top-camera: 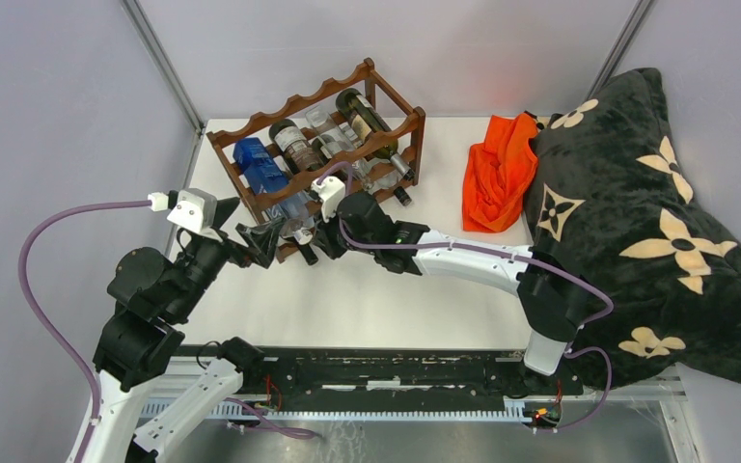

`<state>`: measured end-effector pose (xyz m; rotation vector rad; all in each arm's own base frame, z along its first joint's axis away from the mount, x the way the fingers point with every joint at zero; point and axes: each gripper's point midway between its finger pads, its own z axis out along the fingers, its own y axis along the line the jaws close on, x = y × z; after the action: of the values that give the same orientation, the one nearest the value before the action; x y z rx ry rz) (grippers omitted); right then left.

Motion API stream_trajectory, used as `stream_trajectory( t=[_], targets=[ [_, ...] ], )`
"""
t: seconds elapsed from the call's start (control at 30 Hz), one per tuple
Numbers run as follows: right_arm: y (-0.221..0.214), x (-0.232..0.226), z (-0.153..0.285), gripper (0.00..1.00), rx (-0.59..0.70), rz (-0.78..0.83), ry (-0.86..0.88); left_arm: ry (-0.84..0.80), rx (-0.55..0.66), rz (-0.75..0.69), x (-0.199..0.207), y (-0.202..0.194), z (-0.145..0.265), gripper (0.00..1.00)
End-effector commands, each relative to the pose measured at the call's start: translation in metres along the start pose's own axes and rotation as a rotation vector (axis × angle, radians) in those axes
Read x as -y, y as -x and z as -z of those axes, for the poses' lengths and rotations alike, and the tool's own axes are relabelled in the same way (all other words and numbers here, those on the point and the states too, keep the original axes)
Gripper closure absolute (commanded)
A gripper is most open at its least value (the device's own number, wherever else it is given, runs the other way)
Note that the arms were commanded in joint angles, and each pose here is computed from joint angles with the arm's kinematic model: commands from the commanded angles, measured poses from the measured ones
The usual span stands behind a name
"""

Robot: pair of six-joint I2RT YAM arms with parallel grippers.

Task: Put the wine bottle on the wine rack
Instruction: Reset both arms

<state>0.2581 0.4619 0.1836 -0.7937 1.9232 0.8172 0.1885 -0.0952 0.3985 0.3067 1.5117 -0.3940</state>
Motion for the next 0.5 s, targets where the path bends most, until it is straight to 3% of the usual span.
stream_trajectory(
  t=[0.0,0.3,0.47],
  targets=[
    [0.036,-0.012,-0.010,0.88,0.091,-0.015,0.025,0.021,0.012,0.009,-0.004,0.002,0.001,0.02],
    [0.048,-0.015,-0.019,0.87,0.112,-0.008,0.025,0.032,0.006,0.006,-0.006,0.000,0.005,0.02],
    [0.038,-0.031,0.000,0.84,0.082,0.106,0.157,0.023,0.012,0.016,-0.004,0.001,0.007,0.02]
  ],
)
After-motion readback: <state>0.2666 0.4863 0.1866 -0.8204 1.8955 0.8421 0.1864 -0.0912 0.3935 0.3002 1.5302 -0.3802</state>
